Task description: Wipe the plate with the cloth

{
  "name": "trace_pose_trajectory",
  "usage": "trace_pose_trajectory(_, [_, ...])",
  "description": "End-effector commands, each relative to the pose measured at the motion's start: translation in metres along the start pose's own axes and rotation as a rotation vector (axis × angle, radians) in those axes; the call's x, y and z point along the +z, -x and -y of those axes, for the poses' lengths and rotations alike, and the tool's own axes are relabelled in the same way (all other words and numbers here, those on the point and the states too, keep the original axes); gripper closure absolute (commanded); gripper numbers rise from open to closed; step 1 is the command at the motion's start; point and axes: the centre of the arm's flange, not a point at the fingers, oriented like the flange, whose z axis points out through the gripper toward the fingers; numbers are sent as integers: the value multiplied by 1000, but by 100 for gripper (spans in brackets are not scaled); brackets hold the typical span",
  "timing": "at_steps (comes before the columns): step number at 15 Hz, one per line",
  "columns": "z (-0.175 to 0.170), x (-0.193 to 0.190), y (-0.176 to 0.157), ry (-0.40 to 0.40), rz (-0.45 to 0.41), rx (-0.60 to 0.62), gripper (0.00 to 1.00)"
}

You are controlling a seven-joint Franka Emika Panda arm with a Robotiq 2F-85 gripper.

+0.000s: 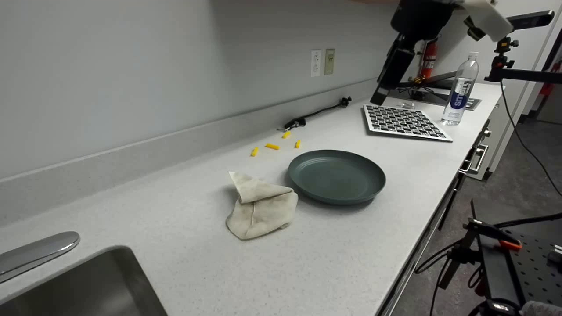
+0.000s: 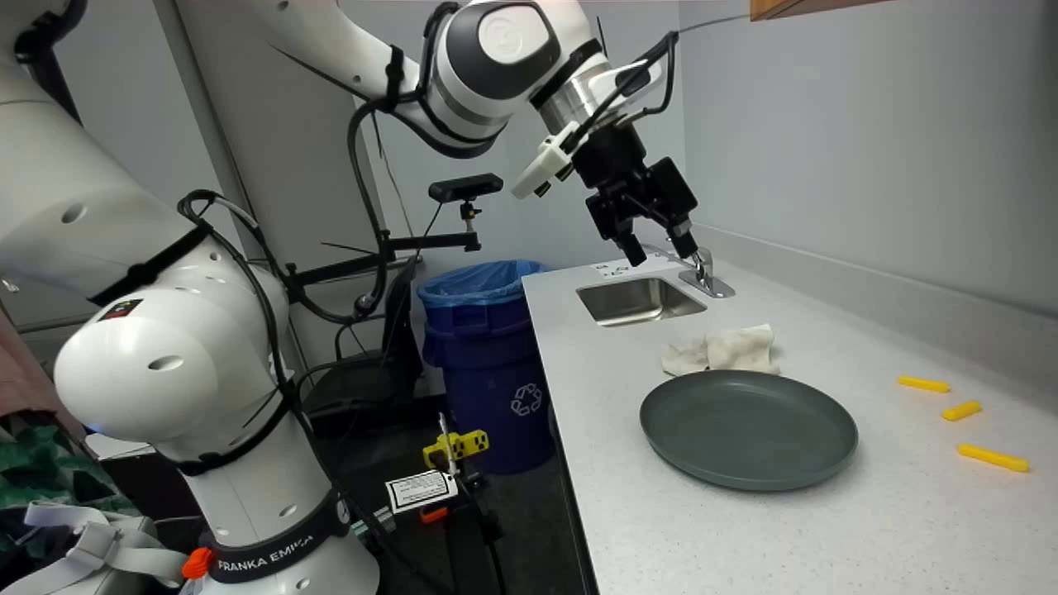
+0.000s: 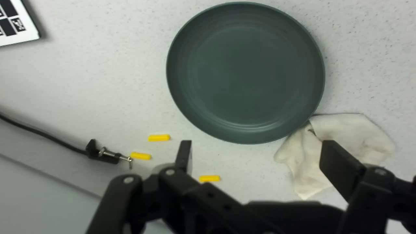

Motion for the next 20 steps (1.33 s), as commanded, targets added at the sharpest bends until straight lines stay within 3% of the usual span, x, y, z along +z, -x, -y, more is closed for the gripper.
trace_pose_trajectory(1, [-5, -8, 3, 14, -18, 13, 0])
trace_pose_trajectory(20, [-8, -19, 14, 28, -40, 30, 0])
